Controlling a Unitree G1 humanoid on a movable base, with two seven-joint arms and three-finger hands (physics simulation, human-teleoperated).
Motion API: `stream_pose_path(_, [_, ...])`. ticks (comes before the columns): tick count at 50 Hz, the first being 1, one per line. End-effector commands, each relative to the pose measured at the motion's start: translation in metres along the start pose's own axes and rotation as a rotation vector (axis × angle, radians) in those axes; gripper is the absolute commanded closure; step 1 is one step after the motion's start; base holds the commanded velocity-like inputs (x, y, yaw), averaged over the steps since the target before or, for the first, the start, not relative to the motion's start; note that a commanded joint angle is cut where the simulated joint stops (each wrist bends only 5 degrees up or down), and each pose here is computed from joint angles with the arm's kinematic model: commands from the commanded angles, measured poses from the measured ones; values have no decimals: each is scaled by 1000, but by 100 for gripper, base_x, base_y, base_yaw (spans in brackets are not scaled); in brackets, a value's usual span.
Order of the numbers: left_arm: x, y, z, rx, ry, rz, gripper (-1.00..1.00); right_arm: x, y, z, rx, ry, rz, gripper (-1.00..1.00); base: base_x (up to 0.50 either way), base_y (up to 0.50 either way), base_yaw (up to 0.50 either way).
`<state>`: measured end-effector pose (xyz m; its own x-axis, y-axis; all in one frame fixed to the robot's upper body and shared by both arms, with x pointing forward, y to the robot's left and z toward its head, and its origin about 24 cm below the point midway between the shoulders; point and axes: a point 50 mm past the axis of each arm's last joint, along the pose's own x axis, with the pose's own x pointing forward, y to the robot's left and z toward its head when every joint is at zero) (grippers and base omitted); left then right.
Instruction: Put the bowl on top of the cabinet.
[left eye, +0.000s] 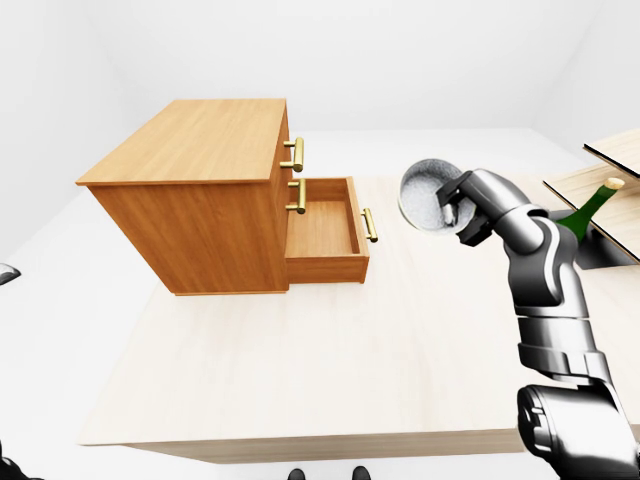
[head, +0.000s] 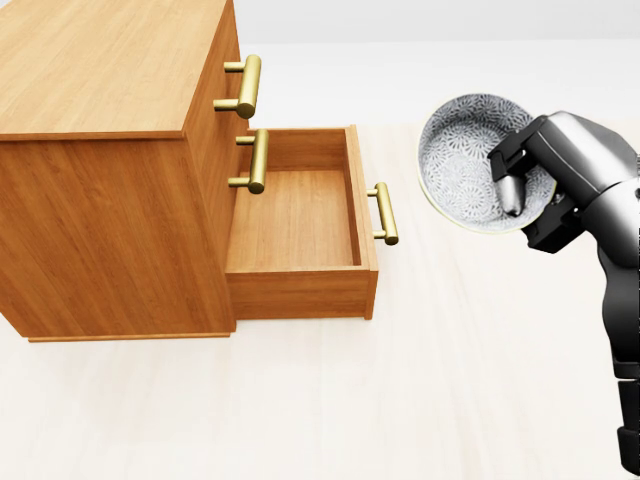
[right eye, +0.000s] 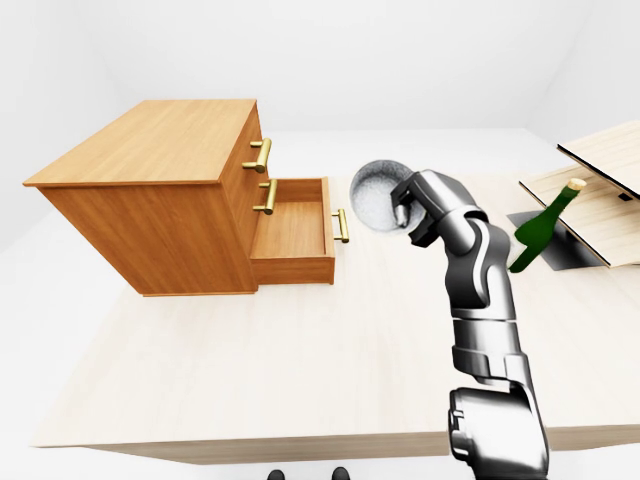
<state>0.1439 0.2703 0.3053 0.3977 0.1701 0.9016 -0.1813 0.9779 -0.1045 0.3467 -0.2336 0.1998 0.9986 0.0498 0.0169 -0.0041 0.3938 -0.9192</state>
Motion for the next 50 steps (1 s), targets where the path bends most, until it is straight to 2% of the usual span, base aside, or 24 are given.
stream_pose_path(1, [0, 0, 0, 2, 2, 0, -100, 14, -24, 35, 89, -148, 34, 100, 0, 0, 0])
stream_pose_path(19, [0, 1, -1, -4, 6, 4, -100, 39, -46, 76, 94, -224, 125, 100, 0, 0, 0])
stream_pose_path(33, [0, 0, 0, -8, 2, 2, -100, 60, -56, 99, 111, -215, 165, 100, 0, 0, 0])
stream_pose_path(50, [0, 1, 0, -15, 3, 6, -100, 73, -64, 128, 112, -212, 235, 100, 0, 0, 0])
